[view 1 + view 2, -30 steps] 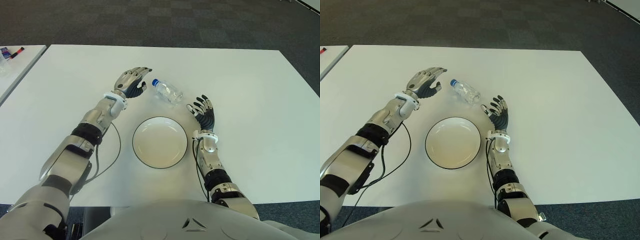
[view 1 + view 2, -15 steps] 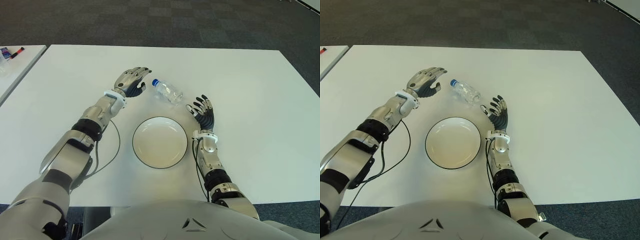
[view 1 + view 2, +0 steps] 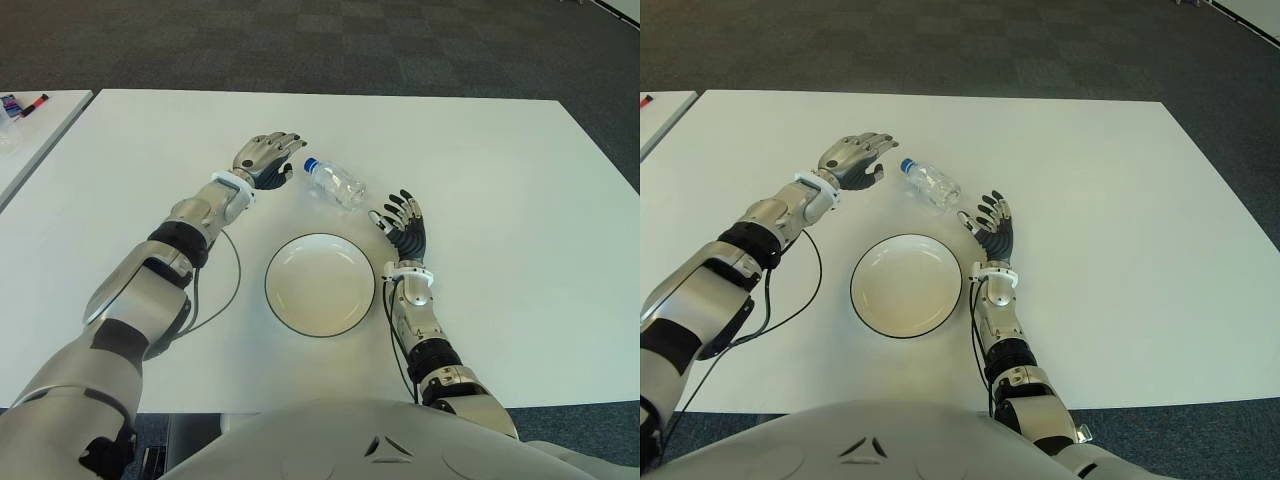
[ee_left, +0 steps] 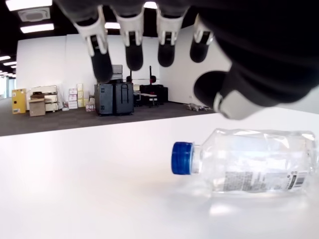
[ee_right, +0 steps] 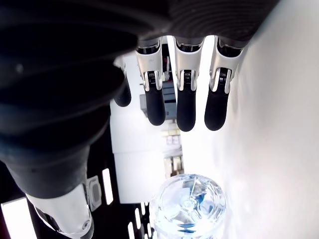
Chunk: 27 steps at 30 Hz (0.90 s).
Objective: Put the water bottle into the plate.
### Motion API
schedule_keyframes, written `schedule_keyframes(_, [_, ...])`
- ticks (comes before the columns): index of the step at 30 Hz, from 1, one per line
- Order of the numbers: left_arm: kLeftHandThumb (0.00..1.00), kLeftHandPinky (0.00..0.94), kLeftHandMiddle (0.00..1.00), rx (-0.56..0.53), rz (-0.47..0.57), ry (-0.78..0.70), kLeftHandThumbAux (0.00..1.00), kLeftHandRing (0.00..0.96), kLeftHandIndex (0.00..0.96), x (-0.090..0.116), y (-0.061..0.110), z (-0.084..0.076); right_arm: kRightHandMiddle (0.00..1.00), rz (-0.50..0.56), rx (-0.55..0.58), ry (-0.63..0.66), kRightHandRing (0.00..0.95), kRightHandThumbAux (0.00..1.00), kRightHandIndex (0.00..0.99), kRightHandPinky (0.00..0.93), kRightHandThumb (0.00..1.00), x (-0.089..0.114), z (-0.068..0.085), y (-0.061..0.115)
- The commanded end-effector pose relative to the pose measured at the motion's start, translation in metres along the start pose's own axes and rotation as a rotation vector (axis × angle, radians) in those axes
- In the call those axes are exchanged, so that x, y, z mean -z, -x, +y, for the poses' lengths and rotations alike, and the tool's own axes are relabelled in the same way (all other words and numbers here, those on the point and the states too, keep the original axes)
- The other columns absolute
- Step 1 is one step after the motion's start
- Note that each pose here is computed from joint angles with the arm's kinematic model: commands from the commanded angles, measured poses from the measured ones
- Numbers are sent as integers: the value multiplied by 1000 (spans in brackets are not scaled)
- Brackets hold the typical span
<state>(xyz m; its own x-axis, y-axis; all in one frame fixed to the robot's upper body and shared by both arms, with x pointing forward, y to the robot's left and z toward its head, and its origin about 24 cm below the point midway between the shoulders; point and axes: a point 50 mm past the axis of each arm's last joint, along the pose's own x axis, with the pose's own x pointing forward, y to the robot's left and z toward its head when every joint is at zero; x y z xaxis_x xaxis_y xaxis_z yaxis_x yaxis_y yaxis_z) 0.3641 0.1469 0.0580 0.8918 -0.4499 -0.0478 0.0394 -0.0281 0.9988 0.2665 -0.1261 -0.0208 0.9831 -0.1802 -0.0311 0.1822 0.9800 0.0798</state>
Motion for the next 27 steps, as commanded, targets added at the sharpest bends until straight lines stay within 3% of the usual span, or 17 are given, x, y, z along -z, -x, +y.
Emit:
schedule_keyframes(1, [715, 194, 58, 21, -35, -69, 508, 102, 0, -3, -6, 3, 241, 43, -9, -69, 251, 795, 136, 295, 695, 8, 23, 11])
schedule_keyframes(14, [743, 208, 50, 88, -133, -246, 457, 101, 0, -7, -21, 24, 240, 38, -5, -67, 248, 794, 128, 296, 687, 9, 29, 15])
schedule_keyframes(27, [714, 209, 57, 109, -175, -298, 449, 109, 0, -5, -22, 28, 237, 33, -9, -64, 255, 777, 123, 309, 649, 10, 36, 19])
